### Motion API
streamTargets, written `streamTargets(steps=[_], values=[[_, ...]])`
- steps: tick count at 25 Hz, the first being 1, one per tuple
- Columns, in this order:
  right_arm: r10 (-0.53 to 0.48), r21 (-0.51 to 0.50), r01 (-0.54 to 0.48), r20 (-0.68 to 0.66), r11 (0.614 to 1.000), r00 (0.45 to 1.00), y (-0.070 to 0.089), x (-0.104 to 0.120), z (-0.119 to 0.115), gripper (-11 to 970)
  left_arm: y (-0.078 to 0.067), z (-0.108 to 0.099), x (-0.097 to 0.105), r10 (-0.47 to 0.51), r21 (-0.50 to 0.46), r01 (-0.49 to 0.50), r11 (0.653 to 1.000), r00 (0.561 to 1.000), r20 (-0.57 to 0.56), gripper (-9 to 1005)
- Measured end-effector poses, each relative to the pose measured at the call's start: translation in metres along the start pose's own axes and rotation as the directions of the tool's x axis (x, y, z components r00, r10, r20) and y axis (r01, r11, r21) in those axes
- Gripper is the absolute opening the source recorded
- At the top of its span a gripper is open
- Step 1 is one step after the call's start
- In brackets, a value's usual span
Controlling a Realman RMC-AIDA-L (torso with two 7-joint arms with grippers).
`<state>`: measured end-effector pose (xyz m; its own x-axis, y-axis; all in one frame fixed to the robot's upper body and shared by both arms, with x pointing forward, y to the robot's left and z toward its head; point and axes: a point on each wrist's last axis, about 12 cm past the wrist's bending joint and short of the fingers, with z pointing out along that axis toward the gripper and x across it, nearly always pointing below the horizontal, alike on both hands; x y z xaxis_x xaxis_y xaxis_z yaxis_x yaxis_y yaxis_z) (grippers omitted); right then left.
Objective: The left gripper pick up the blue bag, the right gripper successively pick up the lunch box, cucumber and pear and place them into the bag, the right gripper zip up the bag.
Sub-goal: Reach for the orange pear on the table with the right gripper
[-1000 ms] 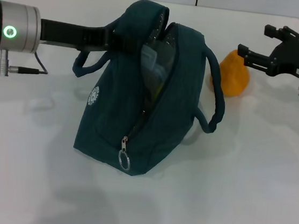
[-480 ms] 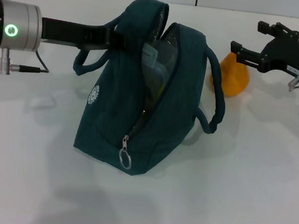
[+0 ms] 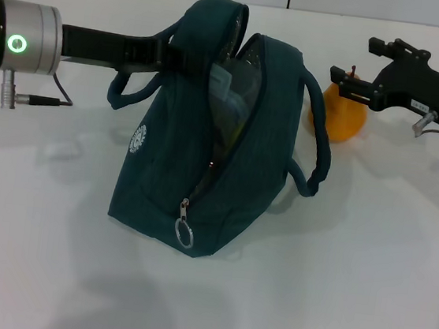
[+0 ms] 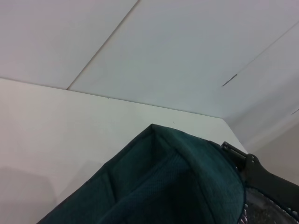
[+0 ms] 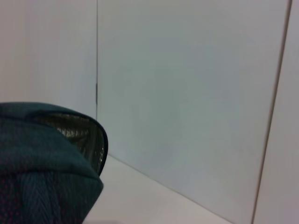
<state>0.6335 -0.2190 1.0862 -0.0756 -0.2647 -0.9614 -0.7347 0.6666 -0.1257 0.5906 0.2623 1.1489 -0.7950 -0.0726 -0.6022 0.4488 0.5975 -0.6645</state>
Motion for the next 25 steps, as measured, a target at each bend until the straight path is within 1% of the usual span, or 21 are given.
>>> streamTargets(steps=[6, 11, 16, 19, 25], values=[[-0.005, -0.002, 0.005, -0.007, 1.000, 1.000, 0.001, 0.000, 0.003, 837, 0.000, 0.000, 0.000, -0.001, 0.002, 0.001, 1.000, 1.000, 0.000, 61], [-0.026, -0.016, 0.026, -0.011, 1.000, 1.000, 0.003, -0.001, 0.005, 692, 0.000, 0.000, 0.000, -0.001, 0.003, 0.001, 1.000, 1.000, 0.000, 61], [-0.041, -0.032, 0.041, -0.018, 0.999, 0.999, 0.007, -0.002, 0.010, 612, 0.000, 0.000, 0.000, 0.000, 0.003, 0.000, 1.000, 1.000, 0.000, 61], [-0.049, -0.033, 0.048, -0.020, 0.998, 0.999, 0.007, -0.002, 0.011, 437, -0.001, 0.000, -0.001, 0.002, 0.004, -0.002, 1.000, 1.000, 0.000, 61], [-0.050, -0.026, 0.049, -0.025, 0.998, 0.998, 0.006, -0.002, 0.012, 313, -0.001, 0.001, -0.002, 0.004, 0.004, -0.004, 1.000, 1.000, 0.002, 61]])
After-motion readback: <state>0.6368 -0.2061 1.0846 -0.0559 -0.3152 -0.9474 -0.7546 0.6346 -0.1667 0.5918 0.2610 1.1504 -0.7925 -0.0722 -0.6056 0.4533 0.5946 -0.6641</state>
